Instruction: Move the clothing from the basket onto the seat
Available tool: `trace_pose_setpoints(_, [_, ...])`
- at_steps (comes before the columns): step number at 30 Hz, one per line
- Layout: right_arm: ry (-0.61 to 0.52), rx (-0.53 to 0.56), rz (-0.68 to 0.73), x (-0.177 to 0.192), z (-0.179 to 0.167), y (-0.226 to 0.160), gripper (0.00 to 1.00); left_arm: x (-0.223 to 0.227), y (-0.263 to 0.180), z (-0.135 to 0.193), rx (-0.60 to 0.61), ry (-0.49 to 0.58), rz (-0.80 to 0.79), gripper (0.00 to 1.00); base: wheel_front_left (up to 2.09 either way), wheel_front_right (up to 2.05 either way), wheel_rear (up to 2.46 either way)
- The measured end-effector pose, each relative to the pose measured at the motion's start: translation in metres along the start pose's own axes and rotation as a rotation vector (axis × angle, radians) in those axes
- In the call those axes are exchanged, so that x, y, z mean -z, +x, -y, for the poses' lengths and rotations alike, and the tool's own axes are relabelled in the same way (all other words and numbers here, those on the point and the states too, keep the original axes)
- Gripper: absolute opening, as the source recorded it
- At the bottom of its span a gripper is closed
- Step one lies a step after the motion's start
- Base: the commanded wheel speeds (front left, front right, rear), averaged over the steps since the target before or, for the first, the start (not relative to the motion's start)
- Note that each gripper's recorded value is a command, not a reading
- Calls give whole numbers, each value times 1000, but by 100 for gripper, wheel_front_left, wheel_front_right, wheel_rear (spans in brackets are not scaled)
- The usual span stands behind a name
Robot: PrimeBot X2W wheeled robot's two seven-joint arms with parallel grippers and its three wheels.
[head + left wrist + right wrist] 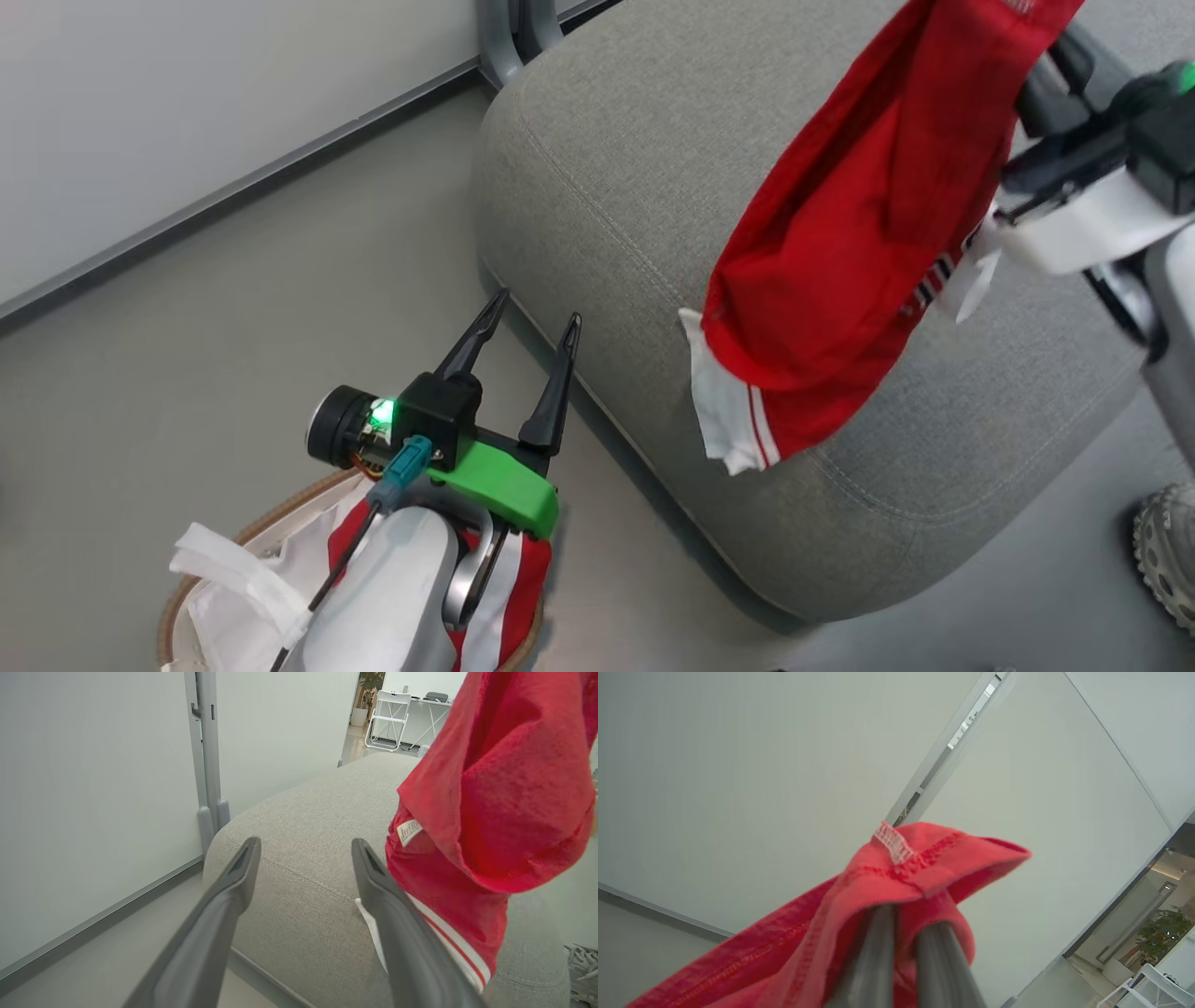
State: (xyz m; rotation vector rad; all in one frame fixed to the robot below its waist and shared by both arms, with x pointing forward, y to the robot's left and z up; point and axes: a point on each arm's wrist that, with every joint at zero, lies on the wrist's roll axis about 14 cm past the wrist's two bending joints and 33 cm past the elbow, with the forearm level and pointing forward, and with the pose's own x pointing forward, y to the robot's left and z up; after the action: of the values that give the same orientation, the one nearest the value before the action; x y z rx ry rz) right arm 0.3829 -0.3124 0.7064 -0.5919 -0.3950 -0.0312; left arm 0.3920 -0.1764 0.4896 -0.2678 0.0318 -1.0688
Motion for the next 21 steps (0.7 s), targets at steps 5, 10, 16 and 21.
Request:
trace_pose_setpoints(5, [-165,-1,-3,-2,35,37,0,2,8,-10,7,-5,16,100,0,0,0])
trace_pose_setpoints(10, [-258,40,-7,2,66,79,0,8,12,-25,5,-4,23,100,0,0,0])
trace_pose_setpoints(16, [-290,59,-38,28,71,121,0,21,10,-52,-33,-19,16,100,0,0,0])
trace_pose_setpoints(21, [-229,38,-133,85,45,131,0,35,2,-72,-72,-33,-2,100,0,0,0])
